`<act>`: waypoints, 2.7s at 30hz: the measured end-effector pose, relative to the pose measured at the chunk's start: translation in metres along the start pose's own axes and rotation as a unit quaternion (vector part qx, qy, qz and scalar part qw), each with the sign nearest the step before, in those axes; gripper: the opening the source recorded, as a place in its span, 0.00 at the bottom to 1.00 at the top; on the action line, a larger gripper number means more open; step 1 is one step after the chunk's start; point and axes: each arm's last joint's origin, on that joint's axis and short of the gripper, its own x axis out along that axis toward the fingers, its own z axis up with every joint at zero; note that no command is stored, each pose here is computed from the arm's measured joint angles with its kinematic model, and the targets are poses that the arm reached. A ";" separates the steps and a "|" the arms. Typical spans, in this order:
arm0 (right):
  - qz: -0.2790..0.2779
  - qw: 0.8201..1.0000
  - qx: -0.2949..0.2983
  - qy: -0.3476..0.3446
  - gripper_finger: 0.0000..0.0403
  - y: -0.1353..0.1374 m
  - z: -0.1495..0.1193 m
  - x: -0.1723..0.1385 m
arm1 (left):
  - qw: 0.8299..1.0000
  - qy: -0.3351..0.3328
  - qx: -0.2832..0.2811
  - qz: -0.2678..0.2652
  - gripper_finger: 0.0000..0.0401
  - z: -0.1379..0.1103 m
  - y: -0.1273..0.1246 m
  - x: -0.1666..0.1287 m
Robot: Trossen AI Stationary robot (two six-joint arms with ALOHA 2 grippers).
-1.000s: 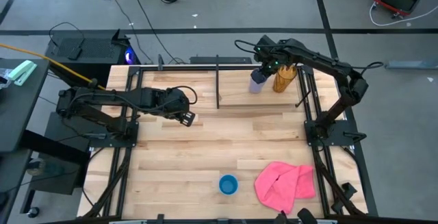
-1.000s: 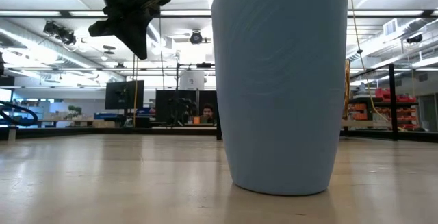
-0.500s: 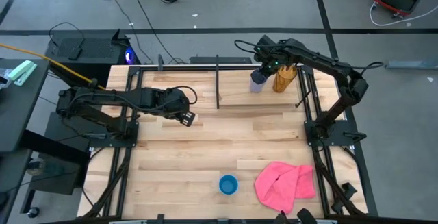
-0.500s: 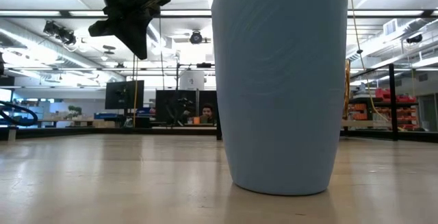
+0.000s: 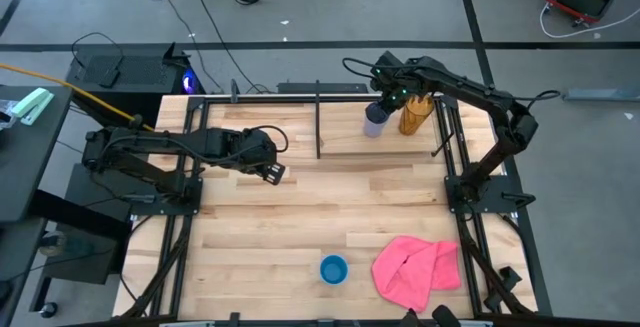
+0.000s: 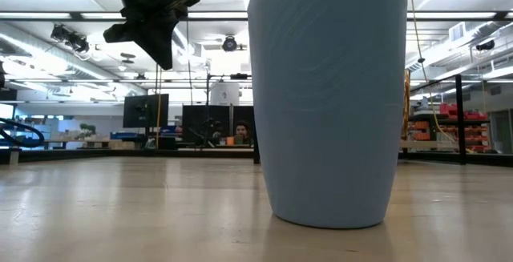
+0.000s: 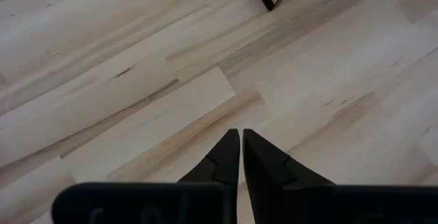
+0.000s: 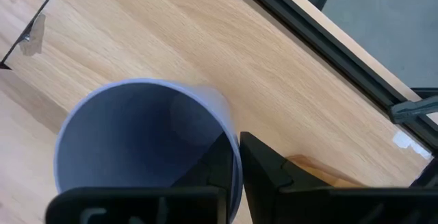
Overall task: Stack small to large cups/mugs on shelf
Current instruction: Put the purple cup on the shelf, then put the blue cup on the shelf
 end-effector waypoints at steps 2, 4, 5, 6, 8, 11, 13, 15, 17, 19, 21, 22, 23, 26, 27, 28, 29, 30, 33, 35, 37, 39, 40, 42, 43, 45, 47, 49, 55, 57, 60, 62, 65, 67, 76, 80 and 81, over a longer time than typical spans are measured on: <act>0.001 1.000 0.000 -0.002 0.09 0.000 0.000 0.000 | 1.000 0.000 0.000 0.000 0.07 0.000 0.000 0.000; 0.001 1.000 0.000 -0.003 0.09 0.000 0.001 0.000 | 1.000 0.000 0.000 0.000 0.06 0.000 0.000 0.000; 0.001 1.000 0.000 -0.004 0.09 0.000 0.001 0.000 | 1.000 0.000 0.000 0.000 0.05 0.000 0.000 0.000; 0.001 1.000 0.001 -0.006 0.09 0.000 0.001 0.000 | 1.000 0.000 0.000 0.000 0.05 0.000 0.000 0.000; 0.002 1.000 0.000 -0.007 0.09 0.000 0.001 0.000 | 1.000 0.000 0.000 0.000 0.05 0.000 0.000 0.000; 0.002 1.000 0.000 -0.009 0.09 0.000 0.002 0.000 | 1.000 0.000 0.000 0.000 0.06 0.000 0.000 0.000; 0.003 1.000 -0.002 -0.011 0.09 0.000 0.002 0.000 | 1.000 0.000 0.000 0.000 0.07 0.000 0.000 0.000; 0.002 1.000 -0.002 -0.011 0.09 0.001 0.002 0.000 | 1.000 0.000 0.000 0.000 0.08 0.000 0.000 0.000; 0.002 1.000 -0.002 -0.011 0.09 0.000 0.002 0.000 | 1.000 0.000 0.000 0.000 0.08 0.000 0.000 0.000; 0.003 1.000 -0.003 -0.011 0.09 0.000 0.002 0.000 | 1.000 0.000 0.000 0.000 0.08 0.000 0.000 0.000; 0.003 1.000 -0.004 -0.011 0.09 0.000 0.002 0.000 | 1.000 0.000 0.000 0.000 0.07 0.000 0.000 0.000; 0.003 1.000 -0.004 -0.011 0.09 0.001 0.002 0.000 | 1.000 0.000 0.000 0.000 0.06 0.000 0.000 0.000; 0.004 1.000 -0.004 -0.011 0.09 0.001 0.002 0.000 | 1.000 0.000 0.000 0.000 0.06 0.000 0.000 0.000; 0.006 1.000 -0.004 -0.010 0.12 0.001 0.002 0.000 | 1.000 0.000 0.000 0.000 0.06 0.000 0.000 0.000; 0.006 1.000 -0.004 -0.011 0.13 0.001 0.002 0.000 | 1.000 0.000 0.000 0.000 0.06 0.000 0.000 0.000; 0.006 1.000 -0.004 -0.011 0.14 0.001 0.002 0.000 | 1.000 0.000 0.000 0.000 0.07 0.000 0.000 0.000; 0.006 1.000 -0.004 -0.011 0.15 0.001 0.002 0.000 | 1.000 0.000 0.000 0.000 0.07 0.000 0.000 0.000; 0.006 1.000 -0.004 -0.011 0.16 0.001 0.002 0.000 | 1.000 0.000 0.000 0.000 0.07 0.000 0.000 0.000; 0.006 1.000 -0.004 -0.011 0.19 0.001 0.002 0.000 | 1.000 0.000 -0.001 0.000 0.08 0.000 0.000 0.000; 0.006 1.000 -0.004 -0.011 0.20 0.001 0.002 0.000 | 1.000 0.000 -0.002 0.000 0.08 0.000 0.000 0.000; 0.006 1.000 -0.004 -0.011 0.21 0.001 0.002 0.000 | 1.000 0.000 -0.003 0.000 0.08 0.000 0.000 0.000; 0.006 1.000 -0.004 -0.011 0.21 0.001 0.002 0.000 | 1.000 0.000 -0.003 0.000 0.07 0.000 0.000 0.000; 0.006 1.000 -0.004 -0.012 0.21 0.001 0.002 0.000 | 1.000 0.000 -0.003 0.000 0.07 0.000 0.000 0.000; 0.007 1.000 -0.002 -0.013 0.21 0.001 0.003 0.000 | 1.000 0.000 -0.003 0.000 0.06 0.000 0.000 0.000; 0.007 1.000 -0.002 -0.013 0.21 0.001 0.003 0.000 | 1.000 0.000 -0.004 0.000 0.06 0.000 0.000 0.000; 0.007 1.000 -0.002 -0.013 0.21 0.001 0.003 0.000 | 1.000 0.000 -0.004 0.000 0.07 0.000 0.000 0.000; 0.007 1.000 -0.002 -0.013 0.21 0.001 0.003 0.000 | 1.000 0.000 -0.004 0.000 0.07 0.000 0.000 0.000; 0.007 1.000 -0.002 -0.013 0.21 0.001 0.003 0.000 | 1.000 0.000 -0.004 0.000 0.08 0.000 0.000 0.000; 0.008 1.000 -0.001 -0.021 0.22 0.001 0.005 -0.005 | 1.000 0.000 -0.004 0.000 0.08 0.000 0.000 0.000; 0.010 0.999 -0.001 -0.030 0.22 0.001 0.008 -0.011 | 1.000 0.000 -0.004 0.000 0.07 0.000 0.000 0.000; 0.014 0.999 0.001 -0.047 0.22 0.002 0.014 -0.024 | 1.000 0.000 -0.004 0.000 0.07 0.000 0.000 0.000; 0.011 0.998 0.001 -0.055 0.22 0.002 0.016 -0.034 | 1.000 0.000 -0.004 0.000 0.08 0.000 0.000 0.000; 0.005 0.998 0.001 -0.060 0.22 0.001 0.019 -0.054 | 1.000 0.000 -0.004 0.000 0.09 0.000 0.000 0.000; 0.004 0.998 0.004 -0.056 0.22 0.000 0.018 -0.069 | 1.000 0.000 -0.004 0.000 0.10 0.000 0.000 0.000; 0.112 0.992 -0.041 -0.029 0.22 0.048 -0.014 -0.134 | 1.000 0.000 0.000 0.000 0.09 0.000 0.000 0.000; 0.154 0.982 -0.107 -0.020 0.22 0.092 -0.046 -0.150 | 1.000 0.000 0.000 0.000 0.08 0.000 0.000 0.000; 0.164 0.978 -0.126 -0.017 0.22 0.105 -0.055 -0.153 | 1.000 0.000 0.000 0.000 0.08 0.000 0.000 0.000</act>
